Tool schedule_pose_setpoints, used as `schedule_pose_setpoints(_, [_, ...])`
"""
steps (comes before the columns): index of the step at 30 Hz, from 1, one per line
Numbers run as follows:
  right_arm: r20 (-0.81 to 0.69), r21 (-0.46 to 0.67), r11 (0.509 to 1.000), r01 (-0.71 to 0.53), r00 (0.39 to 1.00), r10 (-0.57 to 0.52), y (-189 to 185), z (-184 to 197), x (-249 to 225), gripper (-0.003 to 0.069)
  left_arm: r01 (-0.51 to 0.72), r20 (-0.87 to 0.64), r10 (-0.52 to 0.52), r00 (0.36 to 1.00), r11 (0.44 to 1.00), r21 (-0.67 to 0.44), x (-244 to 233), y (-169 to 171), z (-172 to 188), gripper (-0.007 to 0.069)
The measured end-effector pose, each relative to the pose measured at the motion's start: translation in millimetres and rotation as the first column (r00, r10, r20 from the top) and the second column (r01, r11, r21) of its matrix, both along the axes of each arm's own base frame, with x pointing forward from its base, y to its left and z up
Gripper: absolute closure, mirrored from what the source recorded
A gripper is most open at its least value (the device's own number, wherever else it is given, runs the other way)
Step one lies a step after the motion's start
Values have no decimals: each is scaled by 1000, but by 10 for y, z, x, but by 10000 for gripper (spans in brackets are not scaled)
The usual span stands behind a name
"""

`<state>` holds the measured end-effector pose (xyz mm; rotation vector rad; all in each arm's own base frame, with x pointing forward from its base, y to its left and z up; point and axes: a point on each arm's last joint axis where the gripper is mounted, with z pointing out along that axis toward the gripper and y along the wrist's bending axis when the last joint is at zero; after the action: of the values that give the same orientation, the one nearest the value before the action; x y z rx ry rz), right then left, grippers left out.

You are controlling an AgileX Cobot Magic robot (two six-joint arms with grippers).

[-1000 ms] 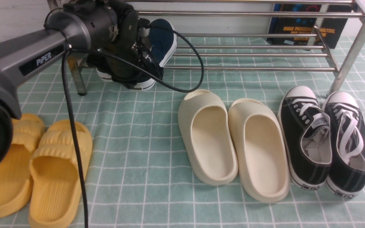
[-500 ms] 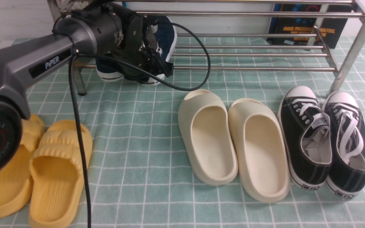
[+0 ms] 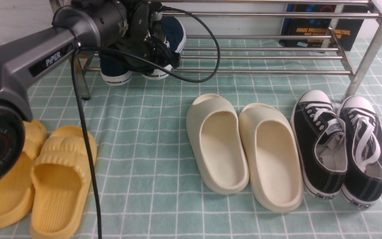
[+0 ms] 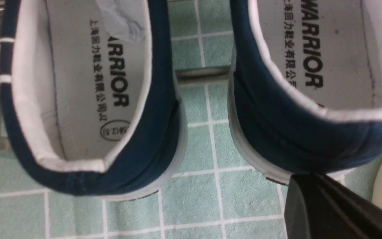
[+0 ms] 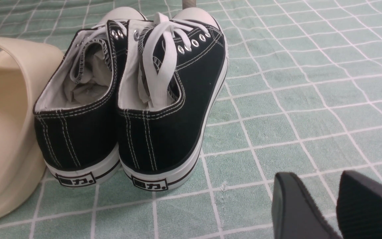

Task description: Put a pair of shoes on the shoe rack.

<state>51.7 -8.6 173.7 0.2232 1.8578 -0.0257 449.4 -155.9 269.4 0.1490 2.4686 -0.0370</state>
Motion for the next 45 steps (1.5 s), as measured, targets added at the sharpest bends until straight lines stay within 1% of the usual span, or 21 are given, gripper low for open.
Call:
schedule_pose_setpoints(3, [0, 0, 1000, 0, 1000, 0, 0, 0, 0, 419, -5, -17, 5, 1000, 1000, 7, -12, 8, -4, 605])
schedule_pose_setpoints(4, [0, 0, 1000, 0, 1000, 0, 0, 0, 0, 419, -8, -29, 8, 1000, 1000, 12, -20, 13, -4, 571])
schedule_pose_setpoints(5, [0, 0, 1000, 0, 1000, 0, 0, 0, 0, 419, -9, -32, 10, 999, 1000, 14, -22, 15, -4, 561])
schedule_pose_setpoints(6, [0, 0, 1000, 0, 1000, 0, 0, 0, 0, 419, -15, -54, 16, 998, 1000, 22, -44, 26, -6, 517])
schedule_pose_setpoints(8, [0, 0, 1000, 0, 1000, 0, 0, 0, 0, 419, -19, -64, 20, 998, 999, 27, -66, 37, 19, 487])
schedule_pose_setpoints(9, [0, 0, 1000, 0, 1000, 0, 0, 0, 0, 419, -24, -77, 26, 997, 999, 29, -113, 56, 87, 441])
schedule_pose_setpoints(11, [0, 0, 1000, 0, 1000, 0, 0, 0, 0, 419, -23, -70, 25, 997, 999, 31, -189, 88, 240, 405])
schedule_pose_setpoints(13, [0, 0, 1000, 0, 1000, 0, 0, 0, 0, 419, -24, -22, 24, 999, 1000, 18, -374, 163, 619, 370])
schedule_pose_setpoints(17, [0, 0, 1000, 0, 1000, 0, 0, 0, 0, 419, -31, 106, 34, 994, 999, -26, -869, 363, 1393, 374])
schedule_pose_setpoints(20, [0, 0, 1000, 0, 1000, 0, 0, 0, 0, 419, -36, 207, 49, 977, 997, -63, -1337, 553, 1889, 410])
schedule_pose_setpoints(22, [0, 0, 1000, 0, 1000, 0, 0, 0, 0, 419, -34, 261, 55, 964, 996, -85, -1624, 664, 2092, 437])
schedule_pose_setpoints(23, [0, 0, 1000, 0, 1000, 0, 0, 0, 0, 419, -31, 287, 57, 956, 995, -95, -1869, 758, 2171, 461])
schedule_pose_setpoints(24, [0, 0, 1000, 0, 1000, 0, 0, 0, 0, 419, -31, 301, 61, 952, 994, -103, -2075, 837, 2200, 484])
schedule_pose_setpoints(25, [0, 0, 1000, 0, 1000, 0, 0, 0, 0, 419, -29, 316, 62, 947, 994, -109, -2148, 864, 2232, 491])
schedule_pose_setpoints(26, [0, 0, 1000, 0, 1000, 0, 0, 0, 0, 419, -32, 310, 65, 949, 993, -111, -2238, 898, 2194, 501])
schedule_pose_setpoints(27, [0, 0, 1000, 0, 1000, 0, 0, 0, 0, 419, -32, 331, 73, 941, 991, -129, -2489, 992, 2173, 531])
schedule_pose_setpoints(30, [0, 0, 1000, 0, 1000, 0, 0, 0, 0, 419, -30, 359, 88, 929, 986, -164, -2905, 1143, 1969, 593])
schedule_pose_setpoints(33, [0, 0, 1000, 0, 1000, 0, 0, 0, 0, 419, -35, 364, 102, 926, 982, -187, -3120, 1222, 1793, 638])
schedule_pose_setpoints(35, [0, 0, 1000, 0, 1000, 0, 0, 0, 0, 419, -43, 376, 125, 918, 975, -220, -3366, 1314, 1655, 638])
schedule_pose_setpoints(40, [0, 0, 1000, 0, 1000, 0, 0, 0, 0, 419, -58, 388, 164, 907, 961, -271, -3738, 1456, 1402, 638])
schedule_pose_setpoints(45, [0, 0, 1000, 0, 1000, 0, 0, 0, 0, 419, -57, 385, 168, 907, 957, -283, -3864, 1498, 1284, 638])
